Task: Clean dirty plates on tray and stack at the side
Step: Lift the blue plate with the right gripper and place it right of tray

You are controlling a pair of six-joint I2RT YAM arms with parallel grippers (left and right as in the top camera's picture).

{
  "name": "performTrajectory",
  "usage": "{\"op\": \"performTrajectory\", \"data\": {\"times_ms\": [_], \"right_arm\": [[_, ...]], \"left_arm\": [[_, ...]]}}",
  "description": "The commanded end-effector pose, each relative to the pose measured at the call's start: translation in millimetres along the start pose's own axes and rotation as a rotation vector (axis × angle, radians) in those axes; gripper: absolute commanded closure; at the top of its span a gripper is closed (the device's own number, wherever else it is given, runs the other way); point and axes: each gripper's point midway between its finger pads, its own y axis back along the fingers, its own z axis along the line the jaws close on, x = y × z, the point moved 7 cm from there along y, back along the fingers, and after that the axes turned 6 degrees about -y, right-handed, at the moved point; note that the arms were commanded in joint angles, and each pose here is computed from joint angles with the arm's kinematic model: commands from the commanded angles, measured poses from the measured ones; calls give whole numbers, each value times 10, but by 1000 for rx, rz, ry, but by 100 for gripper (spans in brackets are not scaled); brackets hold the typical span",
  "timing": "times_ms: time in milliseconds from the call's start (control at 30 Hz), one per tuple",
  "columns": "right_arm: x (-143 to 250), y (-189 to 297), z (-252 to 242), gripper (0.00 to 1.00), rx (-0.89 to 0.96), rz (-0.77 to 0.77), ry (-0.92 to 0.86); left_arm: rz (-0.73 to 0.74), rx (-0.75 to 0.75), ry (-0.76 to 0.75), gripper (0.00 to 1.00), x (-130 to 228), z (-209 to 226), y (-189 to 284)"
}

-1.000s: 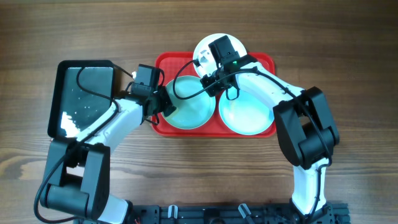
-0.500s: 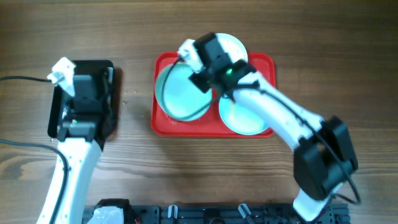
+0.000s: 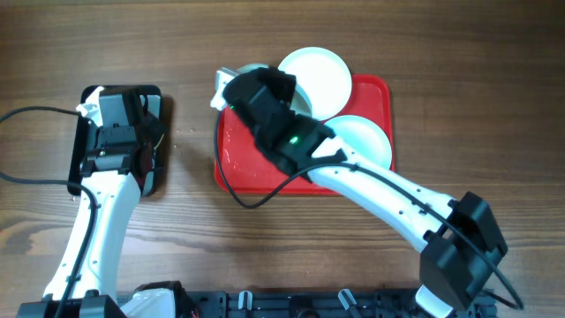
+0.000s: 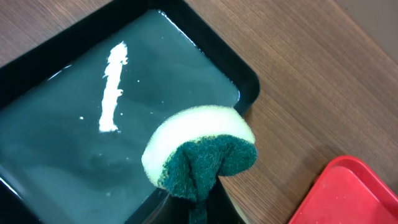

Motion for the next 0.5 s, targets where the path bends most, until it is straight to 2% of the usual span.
{"op": "performTrajectory", "data": {"times_ms": [0,67,133,167,233,300,367,467], "right_arm": [[268,-253,51,96,-473,-108,-490],[757,-544,-326,96,-589,-98,-791],[1300,-750,-702,96,-579,-57,-1038],[1814,-862,-958,96,-511,30,-1255],[2727,-873,-1190,96,-392,217,-1501],[3492,-780,-1253,96,-288,380,-1622],[4082,-756,-1203,96,-176,529,-1686],[4448,-870,-995,96,-143,655,-1711]], "left_arm": [[-3,-1,16,96,-17,12,-7],[-6,0,16,96,-22,10,-7],[-6,0,16,96,-22,10,-7],[-6,0,16,96,-21,10,-7],[-5,0,16,96,-21,10,-7],[-6,0,17,96,-21,10,-8],[-9,2,18,96,-27,7,-7],[-9,3,18,96,-28,6,-7]]}}
